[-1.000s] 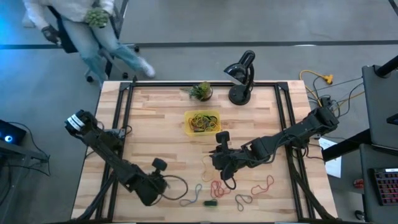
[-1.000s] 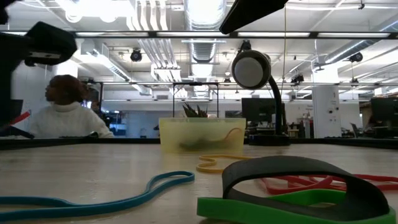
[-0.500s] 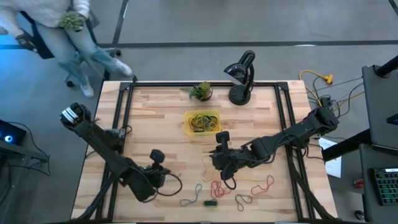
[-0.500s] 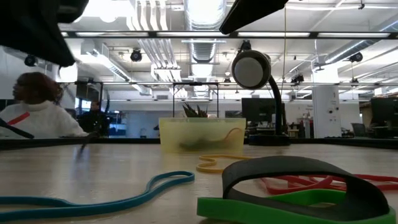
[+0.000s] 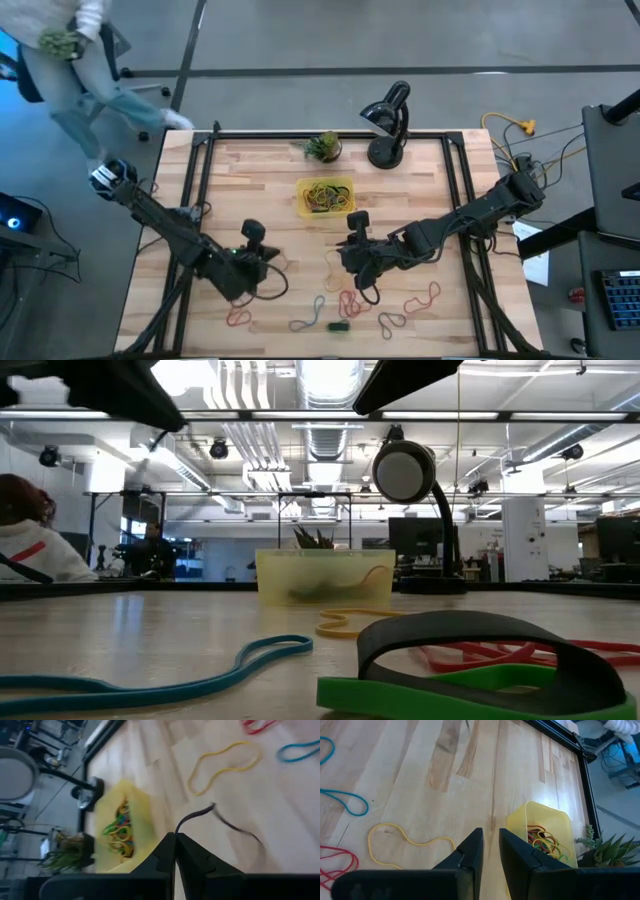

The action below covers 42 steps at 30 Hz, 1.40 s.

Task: Pick and place rubber bands into bin
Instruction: Put the purple rubber band in the yellow bin

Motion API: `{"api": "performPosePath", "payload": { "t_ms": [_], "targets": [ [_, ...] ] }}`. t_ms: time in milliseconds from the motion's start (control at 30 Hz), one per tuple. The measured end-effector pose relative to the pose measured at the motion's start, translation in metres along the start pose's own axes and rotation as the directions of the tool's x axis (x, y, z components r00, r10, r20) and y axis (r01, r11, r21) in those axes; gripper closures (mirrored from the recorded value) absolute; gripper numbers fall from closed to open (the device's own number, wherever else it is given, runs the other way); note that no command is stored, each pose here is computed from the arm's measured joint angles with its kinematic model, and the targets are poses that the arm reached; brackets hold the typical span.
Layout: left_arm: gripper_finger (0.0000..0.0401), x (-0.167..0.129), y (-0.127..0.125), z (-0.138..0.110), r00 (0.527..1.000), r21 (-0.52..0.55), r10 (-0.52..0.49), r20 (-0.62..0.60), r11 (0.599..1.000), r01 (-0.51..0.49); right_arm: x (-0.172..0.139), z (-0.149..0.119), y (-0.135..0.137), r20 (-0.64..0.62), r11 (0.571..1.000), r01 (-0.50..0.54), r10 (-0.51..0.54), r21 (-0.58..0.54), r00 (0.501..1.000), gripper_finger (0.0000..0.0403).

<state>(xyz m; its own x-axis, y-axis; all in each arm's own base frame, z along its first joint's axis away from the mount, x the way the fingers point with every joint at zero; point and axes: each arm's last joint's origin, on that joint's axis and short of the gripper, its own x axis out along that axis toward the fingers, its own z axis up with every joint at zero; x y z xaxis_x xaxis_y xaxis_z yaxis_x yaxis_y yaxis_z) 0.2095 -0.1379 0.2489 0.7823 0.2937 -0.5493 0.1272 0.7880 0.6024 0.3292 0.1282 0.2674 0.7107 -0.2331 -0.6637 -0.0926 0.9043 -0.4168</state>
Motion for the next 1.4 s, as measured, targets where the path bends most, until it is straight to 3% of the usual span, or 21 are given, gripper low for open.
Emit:
{"api": "performPosePath", "payload": {
  "t_ms": [433, 1000, 1167, 1400],
  "targets": [
    [0.0401, 0.025, 0.067, -0.005, 0.987, 0.016, 0.158, -0.041, 0.987, -0.158, 0.0, 0.0, 0.0, -0.001, 1.0, 0.001, -0.001, -0.007, 1.0, 0.0346],
    [0.0401, 0.067, 0.156, -0.033, 0.99, -0.132, 0.12, 0.071, 0.985, -0.109, 0.0, 0.0, 0.0, -0.001, 1.0, 0.001, -0.001, -0.008, 1.0, 0.0346],
    [0.0401, 0.073, 0.172, -0.046, 0.99, -0.183, 0.096, 0.107, 0.98, -0.076, 0.0, 0.0, 0.0, -0.001, 1.0, 0.0, 0.0, -0.008, 1.0, 0.0346],
    [0.0401, 0.104, 0.177, -0.057, 0.991, -0.207, 0.044, 0.13, 0.978, -0.016, 0.0, 0.0, 0.0, -0.001, 1.0, 0.0, 0.0, -0.008, 1.0, 0.0346]
  ]
}}
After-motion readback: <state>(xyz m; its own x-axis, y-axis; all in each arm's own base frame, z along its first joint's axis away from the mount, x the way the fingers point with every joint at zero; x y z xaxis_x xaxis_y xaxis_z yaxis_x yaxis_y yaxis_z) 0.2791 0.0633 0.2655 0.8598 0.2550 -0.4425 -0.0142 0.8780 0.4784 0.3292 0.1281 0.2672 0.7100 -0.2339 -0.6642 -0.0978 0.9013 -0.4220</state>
